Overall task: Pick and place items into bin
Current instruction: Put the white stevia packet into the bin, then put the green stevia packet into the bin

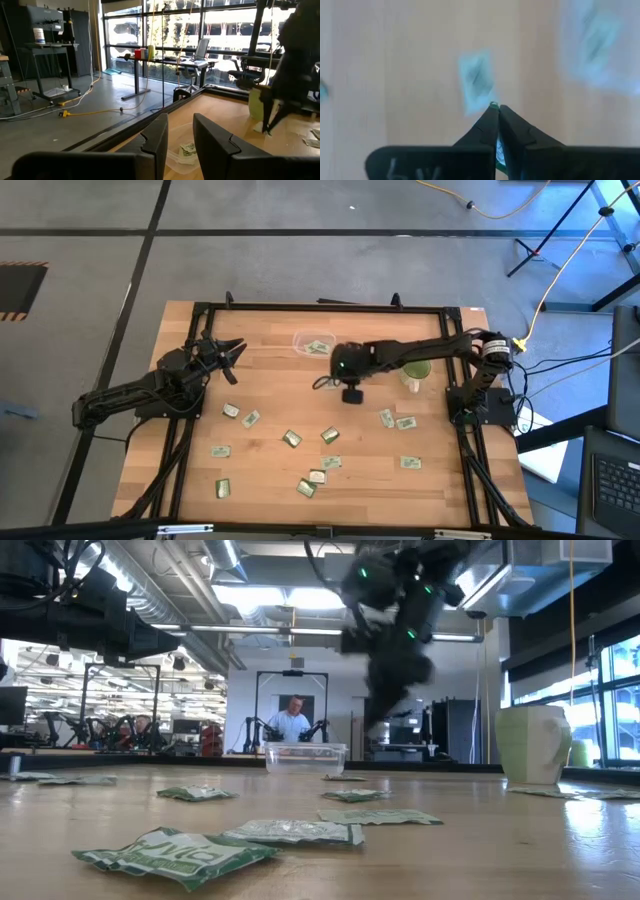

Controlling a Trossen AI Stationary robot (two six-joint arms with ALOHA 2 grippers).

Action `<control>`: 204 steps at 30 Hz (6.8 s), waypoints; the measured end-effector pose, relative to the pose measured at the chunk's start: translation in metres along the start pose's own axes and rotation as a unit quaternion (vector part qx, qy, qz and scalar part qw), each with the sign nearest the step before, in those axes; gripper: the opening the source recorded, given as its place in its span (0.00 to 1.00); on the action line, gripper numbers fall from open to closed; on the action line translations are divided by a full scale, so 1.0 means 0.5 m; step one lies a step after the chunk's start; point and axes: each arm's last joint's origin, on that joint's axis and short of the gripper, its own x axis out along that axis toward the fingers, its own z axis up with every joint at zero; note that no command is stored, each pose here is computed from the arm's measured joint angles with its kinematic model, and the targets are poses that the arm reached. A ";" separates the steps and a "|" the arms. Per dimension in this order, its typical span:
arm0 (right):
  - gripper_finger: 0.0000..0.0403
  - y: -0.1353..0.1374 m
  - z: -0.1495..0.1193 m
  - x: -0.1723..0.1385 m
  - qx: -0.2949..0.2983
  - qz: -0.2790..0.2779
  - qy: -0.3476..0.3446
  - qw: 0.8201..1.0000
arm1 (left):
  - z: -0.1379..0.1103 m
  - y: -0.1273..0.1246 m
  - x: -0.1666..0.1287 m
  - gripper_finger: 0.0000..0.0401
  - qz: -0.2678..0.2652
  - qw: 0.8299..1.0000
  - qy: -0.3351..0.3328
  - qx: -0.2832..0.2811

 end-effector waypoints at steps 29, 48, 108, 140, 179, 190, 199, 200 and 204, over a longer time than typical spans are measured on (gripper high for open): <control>0.07 -0.208 0.040 0.118 0.075 -0.044 -0.117 0.989 | 0.000 0.000 0.000 0.21 0.000 1.000 -0.001 0.000; 0.29 -0.145 0.046 0.006 0.018 0.015 -0.079 0.997 | 0.000 0.000 0.000 0.21 0.000 1.000 0.001 0.000; 0.01 -0.016 -0.039 0.119 -0.022 0.076 0.021 0.997 | -0.003 0.000 0.000 0.22 0.002 1.000 0.007 0.002; 0.01 -0.209 0.058 0.119 0.060 -0.003 -0.011 0.998 | -0.003 0.000 0.000 0.22 0.002 1.000 0.008 0.002; 0.27 0.126 -0.013 -0.111 0.066 0.030 0.187 0.980 | -0.003 0.000 0.000 0.22 0.000 1.000 0.008 0.002; 0.27 0.199 -0.158 -0.056 0.112 -0.003 0.190 0.975 | -0.003 0.000 0.000 0.21 0.001 1.000 0.007 0.020; 0.27 0.211 -0.214 -0.011 0.135 0.006 0.182 0.974 | -0.003 0.000 0.000 0.21 0.001 1.000 0.006 0.015; 0.27 0.211 -0.217 -0.008 0.136 0.008 0.179 0.974 | -0.003 0.000 0.000 0.21 0.001 1.000 0.006 0.015; 0.27 0.209 -0.227 -0.004 0.148 0.007 0.180 0.972 | -0.003 0.000 0.000 0.21 0.002 1.000 0.007 0.015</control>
